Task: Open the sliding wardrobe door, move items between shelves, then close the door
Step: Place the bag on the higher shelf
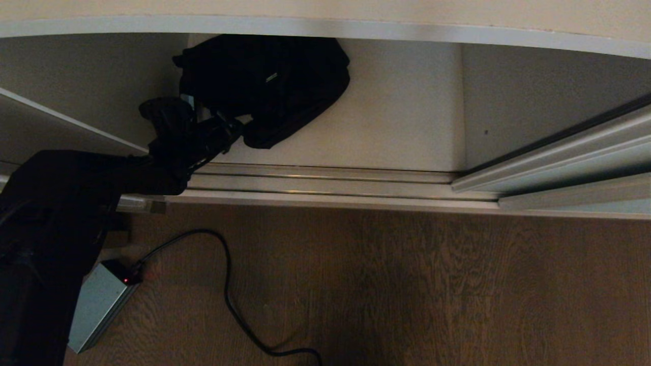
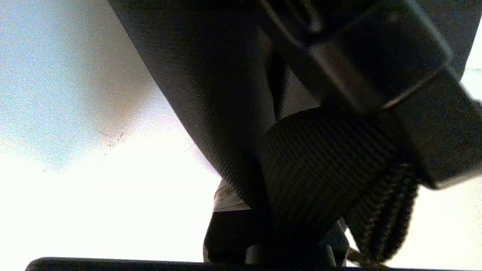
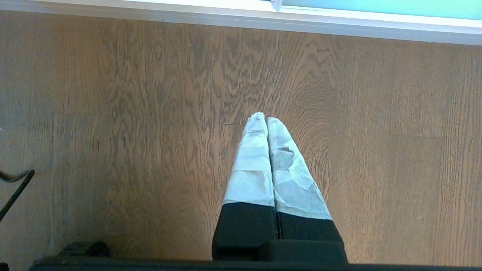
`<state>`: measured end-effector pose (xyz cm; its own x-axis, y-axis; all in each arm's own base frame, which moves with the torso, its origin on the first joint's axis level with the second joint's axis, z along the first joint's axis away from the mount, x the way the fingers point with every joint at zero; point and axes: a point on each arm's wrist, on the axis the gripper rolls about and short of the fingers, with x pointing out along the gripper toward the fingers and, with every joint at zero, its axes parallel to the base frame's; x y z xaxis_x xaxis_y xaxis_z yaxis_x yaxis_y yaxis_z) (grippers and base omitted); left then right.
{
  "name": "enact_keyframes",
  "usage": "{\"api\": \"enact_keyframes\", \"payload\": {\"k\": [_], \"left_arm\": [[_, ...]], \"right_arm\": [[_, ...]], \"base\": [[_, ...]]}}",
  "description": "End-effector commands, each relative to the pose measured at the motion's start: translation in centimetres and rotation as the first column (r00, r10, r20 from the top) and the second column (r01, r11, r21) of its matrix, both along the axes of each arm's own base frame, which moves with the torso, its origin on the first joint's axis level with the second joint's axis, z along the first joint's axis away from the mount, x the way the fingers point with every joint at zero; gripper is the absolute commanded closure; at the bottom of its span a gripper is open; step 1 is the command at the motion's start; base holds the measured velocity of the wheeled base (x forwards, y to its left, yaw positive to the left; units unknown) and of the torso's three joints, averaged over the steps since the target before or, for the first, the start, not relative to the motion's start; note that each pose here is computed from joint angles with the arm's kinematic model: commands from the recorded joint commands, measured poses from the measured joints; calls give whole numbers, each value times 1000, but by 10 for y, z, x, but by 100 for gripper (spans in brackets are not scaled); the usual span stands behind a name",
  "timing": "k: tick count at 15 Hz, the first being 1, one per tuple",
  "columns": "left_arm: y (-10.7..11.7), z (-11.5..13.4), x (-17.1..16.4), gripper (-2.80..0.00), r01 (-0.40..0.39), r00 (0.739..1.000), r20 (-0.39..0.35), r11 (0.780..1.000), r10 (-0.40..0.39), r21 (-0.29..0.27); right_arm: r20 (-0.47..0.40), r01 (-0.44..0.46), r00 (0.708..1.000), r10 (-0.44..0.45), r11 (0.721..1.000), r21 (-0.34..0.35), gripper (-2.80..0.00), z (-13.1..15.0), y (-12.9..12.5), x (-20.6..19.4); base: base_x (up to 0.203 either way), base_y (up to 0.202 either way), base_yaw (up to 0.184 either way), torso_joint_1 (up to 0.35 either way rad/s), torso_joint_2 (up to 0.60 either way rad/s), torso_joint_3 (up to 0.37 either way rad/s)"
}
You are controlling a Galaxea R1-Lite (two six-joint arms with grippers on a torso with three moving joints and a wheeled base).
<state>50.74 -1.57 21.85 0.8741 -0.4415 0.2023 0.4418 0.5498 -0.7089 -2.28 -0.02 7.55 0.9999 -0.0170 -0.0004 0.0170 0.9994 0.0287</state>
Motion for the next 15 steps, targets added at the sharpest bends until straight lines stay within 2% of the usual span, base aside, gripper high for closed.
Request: {"api": "enact_keyframes", "payload": {"k": [1, 6, 12, 15], "left_arm": [[0, 1, -1, 0, -2, 1000, 9, 1000, 1, 11], [0, 1, -1, 0, -4, 1000, 5, 1000, 4, 12], [0, 1, -1, 0, -5, 1000, 2, 1000, 5, 12], [0, 11, -7, 0, -15, 1000, 10, 1000, 15, 17]], "right_arm": [[0, 0, 1000, 0, 1000, 0, 0, 0, 0, 0], [-1, 0, 1000, 0, 1000, 0, 0, 0, 0, 0], [-1, 0, 1000, 0, 1000, 0, 0, 0, 0, 0], [0, 0, 1000, 0, 1000, 0, 0, 0, 0, 0]], "base": [[0, 0, 0, 0, 0, 0], [0, 0, 0, 0, 0, 0], [-180, 0, -3, 3, 2, 2], [-14, 0, 0, -6, -4, 6]]}}
